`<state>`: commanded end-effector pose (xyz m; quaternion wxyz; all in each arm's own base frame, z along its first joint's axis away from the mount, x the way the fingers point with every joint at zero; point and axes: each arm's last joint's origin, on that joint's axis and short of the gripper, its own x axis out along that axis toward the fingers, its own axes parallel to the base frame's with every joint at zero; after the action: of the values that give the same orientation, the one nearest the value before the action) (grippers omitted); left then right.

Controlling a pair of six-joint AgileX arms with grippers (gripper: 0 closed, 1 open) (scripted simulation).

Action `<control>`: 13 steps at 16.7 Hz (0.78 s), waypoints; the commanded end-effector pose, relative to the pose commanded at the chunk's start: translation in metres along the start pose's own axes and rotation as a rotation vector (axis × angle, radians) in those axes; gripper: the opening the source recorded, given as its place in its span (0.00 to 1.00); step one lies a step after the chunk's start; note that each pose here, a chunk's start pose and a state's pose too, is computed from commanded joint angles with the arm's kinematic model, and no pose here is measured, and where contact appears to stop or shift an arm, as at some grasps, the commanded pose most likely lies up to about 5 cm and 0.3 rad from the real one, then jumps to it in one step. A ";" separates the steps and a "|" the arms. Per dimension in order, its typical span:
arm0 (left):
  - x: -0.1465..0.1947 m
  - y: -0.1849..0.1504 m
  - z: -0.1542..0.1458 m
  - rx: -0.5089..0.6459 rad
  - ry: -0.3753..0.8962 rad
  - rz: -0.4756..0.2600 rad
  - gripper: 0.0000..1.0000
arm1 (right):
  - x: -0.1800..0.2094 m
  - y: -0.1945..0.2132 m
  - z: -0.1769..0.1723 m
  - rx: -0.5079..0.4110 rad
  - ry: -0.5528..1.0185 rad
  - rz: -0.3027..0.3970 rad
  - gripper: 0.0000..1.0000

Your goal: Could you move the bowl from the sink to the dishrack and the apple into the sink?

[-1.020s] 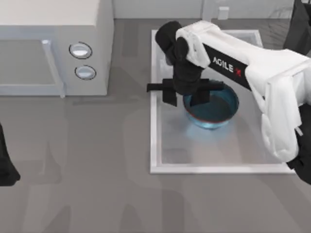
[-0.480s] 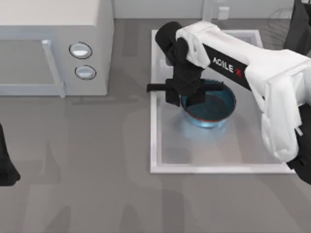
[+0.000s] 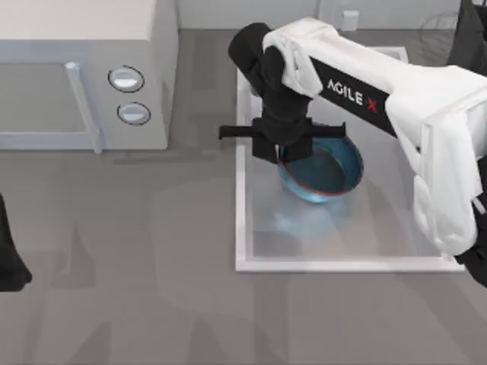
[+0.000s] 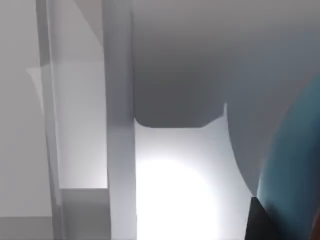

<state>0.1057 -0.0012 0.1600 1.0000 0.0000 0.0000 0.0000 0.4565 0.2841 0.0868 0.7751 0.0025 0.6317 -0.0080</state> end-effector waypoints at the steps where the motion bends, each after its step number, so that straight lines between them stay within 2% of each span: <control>1: 0.000 0.000 0.000 0.000 0.000 0.000 1.00 | -0.019 0.006 -0.007 0.002 0.000 -0.002 0.00; 4: 0.000 0.000 0.000 0.000 0.000 0.000 1.00 | -0.092 0.023 -0.039 0.007 0.000 -0.005 0.00; 7: 0.000 0.000 0.000 0.000 0.000 0.000 1.00 | -0.174 0.027 -0.088 0.008 -0.003 0.000 0.00; 10: 0.000 0.000 0.000 0.000 0.000 0.000 1.00 | -0.246 0.015 -0.144 0.006 -0.006 0.010 0.00; 13: 0.000 0.000 0.000 0.000 0.000 0.000 1.00 | -0.293 -0.006 -0.191 0.003 -0.006 0.015 0.00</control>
<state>0.1057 -0.0012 0.1600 1.0000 0.0000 0.0000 0.0000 0.2101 0.2833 0.3351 0.7772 0.0084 0.6292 -0.0030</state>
